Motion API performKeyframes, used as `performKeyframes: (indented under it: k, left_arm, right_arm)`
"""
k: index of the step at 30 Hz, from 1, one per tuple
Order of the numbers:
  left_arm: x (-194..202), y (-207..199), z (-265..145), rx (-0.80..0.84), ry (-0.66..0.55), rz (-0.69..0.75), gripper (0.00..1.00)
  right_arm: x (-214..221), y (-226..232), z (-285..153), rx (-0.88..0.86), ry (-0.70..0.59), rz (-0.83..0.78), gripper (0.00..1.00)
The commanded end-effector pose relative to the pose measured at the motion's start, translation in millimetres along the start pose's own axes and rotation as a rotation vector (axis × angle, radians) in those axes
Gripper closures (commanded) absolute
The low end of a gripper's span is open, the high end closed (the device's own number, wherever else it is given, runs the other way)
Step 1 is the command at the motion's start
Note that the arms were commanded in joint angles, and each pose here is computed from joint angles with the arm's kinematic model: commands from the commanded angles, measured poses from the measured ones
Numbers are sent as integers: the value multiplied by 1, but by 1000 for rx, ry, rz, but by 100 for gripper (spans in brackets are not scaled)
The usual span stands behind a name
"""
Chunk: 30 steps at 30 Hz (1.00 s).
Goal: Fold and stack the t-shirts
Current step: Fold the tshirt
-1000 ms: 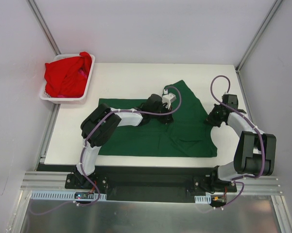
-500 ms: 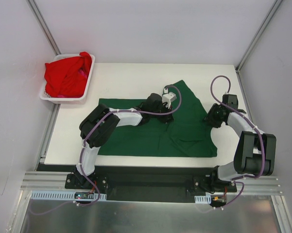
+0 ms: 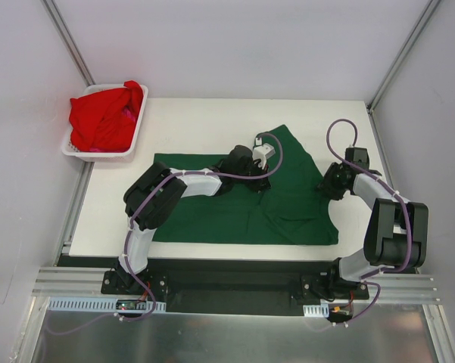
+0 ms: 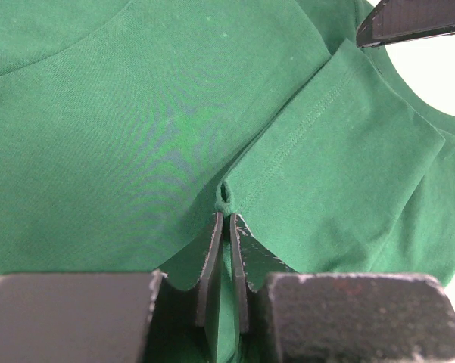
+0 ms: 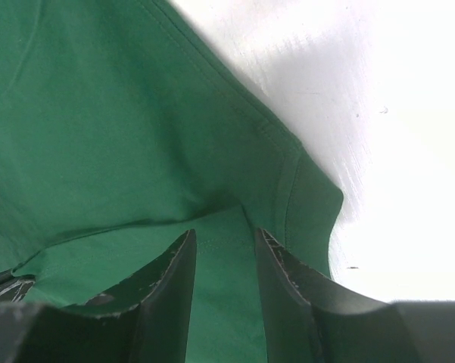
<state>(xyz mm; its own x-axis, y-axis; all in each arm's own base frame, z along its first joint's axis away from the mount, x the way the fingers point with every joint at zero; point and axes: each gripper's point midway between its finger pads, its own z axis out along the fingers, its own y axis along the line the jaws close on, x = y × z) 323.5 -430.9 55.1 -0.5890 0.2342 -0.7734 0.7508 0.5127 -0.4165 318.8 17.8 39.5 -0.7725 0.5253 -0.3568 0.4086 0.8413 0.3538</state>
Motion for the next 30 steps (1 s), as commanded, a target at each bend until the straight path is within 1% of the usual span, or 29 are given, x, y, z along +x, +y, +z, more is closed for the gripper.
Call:
performKeyframes:
  k: [1,17,21,23,26,27,30]
  left_arm:
    - [-26,-7,-10,1,-67,43,95]
    - [-25,-5,-11,-3,-72,40,94]
    - [-25,-4,-11,-5,-73,36,94]
    - [-24,-4,-11,-6,-73,37,94]
    - [-24,-4,-12,-8,-74,36,94]
    - [-24,-3,-12,-9,-74,35,94]
    - [-25,-3,-12,-10,-76,33,95]
  right_arm:
    - [-3,3,2,-11,-12,-2,60]
    - [12,-2,4,-10,17,1,62]
    - [13,-1,4,-13,20,-1,81]
    - [13,-1,4,-13,23,-1,89]
    - [13,0,4,-18,23,-1,97]
    - [13,0,3,-20,21,-5,99]
    - [11,2,1,-22,13,-9,99]
